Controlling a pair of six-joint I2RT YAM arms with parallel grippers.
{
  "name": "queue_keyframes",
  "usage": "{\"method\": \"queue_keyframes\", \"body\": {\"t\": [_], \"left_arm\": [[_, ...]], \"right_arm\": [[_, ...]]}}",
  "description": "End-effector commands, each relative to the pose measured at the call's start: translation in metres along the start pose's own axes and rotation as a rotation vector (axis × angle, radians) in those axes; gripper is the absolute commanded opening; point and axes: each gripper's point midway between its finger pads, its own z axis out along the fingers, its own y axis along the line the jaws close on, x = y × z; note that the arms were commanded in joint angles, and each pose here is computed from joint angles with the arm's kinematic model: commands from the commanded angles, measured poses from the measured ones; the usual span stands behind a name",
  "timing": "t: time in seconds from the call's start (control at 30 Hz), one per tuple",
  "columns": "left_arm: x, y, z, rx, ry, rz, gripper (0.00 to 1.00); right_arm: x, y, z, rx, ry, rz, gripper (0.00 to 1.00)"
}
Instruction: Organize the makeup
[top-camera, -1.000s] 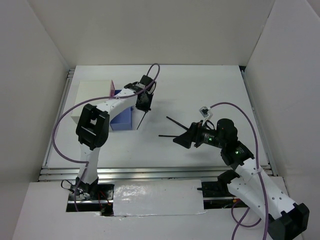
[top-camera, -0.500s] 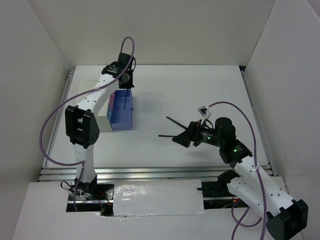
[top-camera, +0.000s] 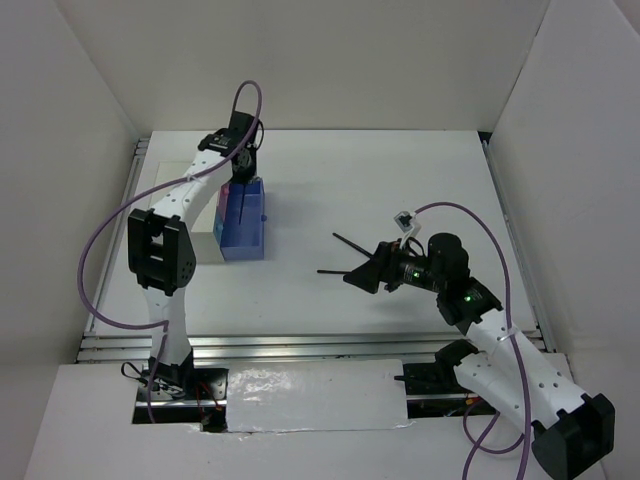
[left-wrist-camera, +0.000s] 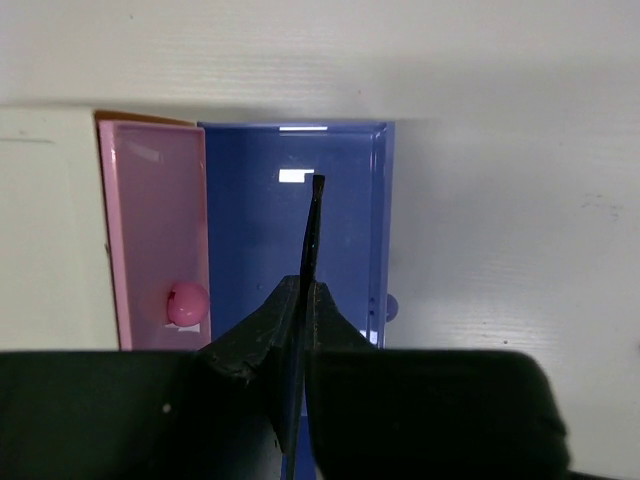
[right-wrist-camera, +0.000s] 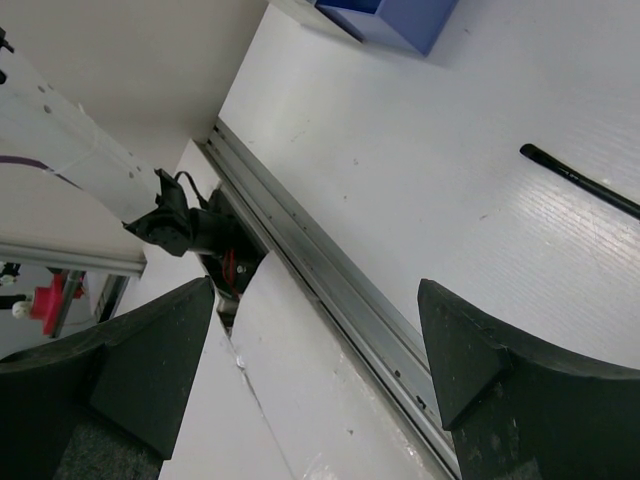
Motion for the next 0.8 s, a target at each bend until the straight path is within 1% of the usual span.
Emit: {"method": "queue_keyframes", "body": {"t": [0.0,0.03,0.13,0.17,0.27,0.4,0.5,0.53,0.57,0.6,0.63,0.67,0.73,0.77], "left_arm": [[-0.002,0.004,-0.014,0.001,-0.03,-0.008,0.06],[-0.001,0.006,-0.016,-0.003,-0.032,-0.009,0.06],[0.007,0.01,-0.013,-0.02,-0.017,0.001,0.14],[0.011,0.011,-0.013,-0.027,-0.002,0.001,0.31],[0.014,0.013,-0.014,-0.034,0.004,0.0,0.64],[0.005,0.005,-0.029,0.025,-0.031,0.0,0.72],[-0.002,-0.016,-0.043,0.102,-0.076,0.024,0.75],[-0.002,-0.032,-0.049,0.161,-0.083,0.05,0.76],[0.0,-0.054,-0.056,0.214,-0.11,0.113,0.81],[0.003,-0.069,-0.059,0.252,-0.117,0.157,0.82],[0.014,-0.098,-0.067,0.339,-0.112,0.225,0.85],[0.021,-0.112,-0.069,0.384,-0.113,0.304,0.86],[0.033,-0.141,-0.07,0.454,-0.112,0.355,0.87],[0.036,-0.147,-0.067,0.465,-0.099,0.348,0.87]], "right_arm": [[-0.014,0.01,0.001,-0.029,-0.044,-0.038,0.91],[-0.015,0.012,0.001,-0.033,-0.047,-0.04,0.91],[-0.016,0.01,0.002,-0.028,-0.052,-0.037,0.91],[-0.016,0.01,0.002,-0.027,-0.052,-0.04,0.91],[-0.017,0.008,0.004,-0.017,-0.049,-0.043,0.91],[-0.02,0.004,0.004,0.006,-0.057,-0.048,0.91],[-0.02,0.002,0.004,0.017,-0.065,-0.049,0.91],[-0.023,0.002,0.003,0.023,-0.076,-0.055,0.91],[-0.024,0.001,0.003,0.033,-0.08,-0.056,0.91],[-0.025,0.0,0.002,0.04,-0.086,-0.058,0.91],[-0.028,-0.002,0.001,0.057,-0.102,-0.059,0.91],[-0.029,-0.003,0.0,0.065,-0.112,-0.058,0.91],[-0.037,-0.002,-0.006,0.086,-0.162,-0.063,0.93],[-0.04,-0.002,-0.008,0.096,-0.179,-0.063,0.93]]}}
